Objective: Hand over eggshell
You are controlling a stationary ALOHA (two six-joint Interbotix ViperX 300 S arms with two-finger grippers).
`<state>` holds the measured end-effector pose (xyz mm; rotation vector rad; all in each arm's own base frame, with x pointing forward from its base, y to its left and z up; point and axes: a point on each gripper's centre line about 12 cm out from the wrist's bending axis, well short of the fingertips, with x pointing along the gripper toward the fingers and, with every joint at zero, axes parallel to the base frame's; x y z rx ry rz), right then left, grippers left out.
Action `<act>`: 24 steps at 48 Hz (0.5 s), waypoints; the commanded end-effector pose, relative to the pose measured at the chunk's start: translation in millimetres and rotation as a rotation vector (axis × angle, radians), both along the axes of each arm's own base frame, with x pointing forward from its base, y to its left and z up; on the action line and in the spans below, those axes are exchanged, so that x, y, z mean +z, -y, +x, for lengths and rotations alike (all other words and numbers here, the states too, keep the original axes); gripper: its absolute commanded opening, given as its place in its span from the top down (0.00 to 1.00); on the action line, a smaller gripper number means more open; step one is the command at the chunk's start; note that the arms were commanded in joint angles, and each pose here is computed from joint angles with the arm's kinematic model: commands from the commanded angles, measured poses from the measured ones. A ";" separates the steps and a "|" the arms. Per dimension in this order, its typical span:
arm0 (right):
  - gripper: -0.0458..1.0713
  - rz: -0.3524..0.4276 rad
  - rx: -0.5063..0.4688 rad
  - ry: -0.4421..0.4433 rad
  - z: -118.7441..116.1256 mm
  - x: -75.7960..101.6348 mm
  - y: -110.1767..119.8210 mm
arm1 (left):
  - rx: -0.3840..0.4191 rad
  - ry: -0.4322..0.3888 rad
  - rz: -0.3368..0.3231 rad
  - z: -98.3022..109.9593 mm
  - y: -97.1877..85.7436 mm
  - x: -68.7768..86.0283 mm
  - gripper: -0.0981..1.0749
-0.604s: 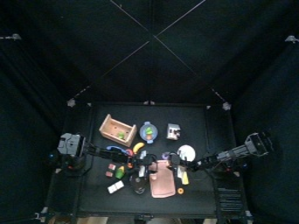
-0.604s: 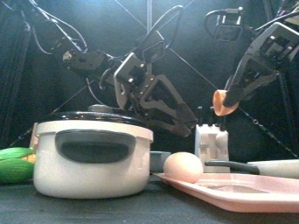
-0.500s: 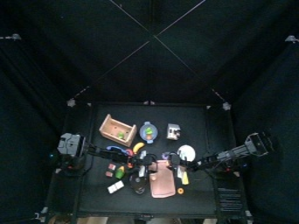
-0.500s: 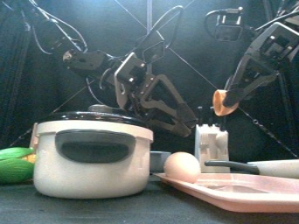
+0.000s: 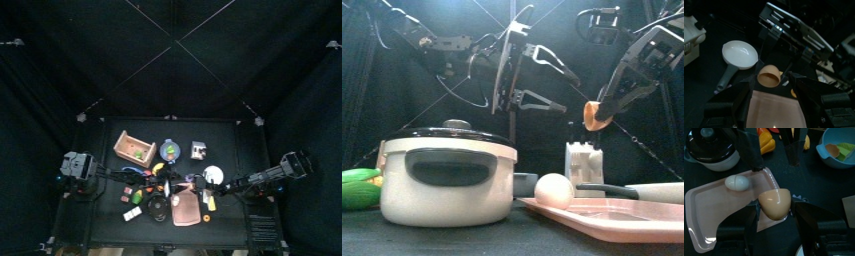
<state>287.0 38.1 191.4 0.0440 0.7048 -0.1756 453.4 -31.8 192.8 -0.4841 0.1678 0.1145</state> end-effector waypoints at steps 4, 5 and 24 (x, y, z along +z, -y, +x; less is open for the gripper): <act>0.40 0.006 -0.003 0.038 4.2 12.7 0.4 | 0.046 0.055 -0.102 10.1 5.3 16.7 0.14; 0.39 0.006 -0.005 0.038 4.2 12.7 0.9 | 0.049 0.052 -0.111 10.7 5.9 15.0 0.14; 0.40 0.007 -0.006 0.041 5.0 13.8 1.2 | 0.073 0.030 -0.278 21.9 5.3 -9.3 0.14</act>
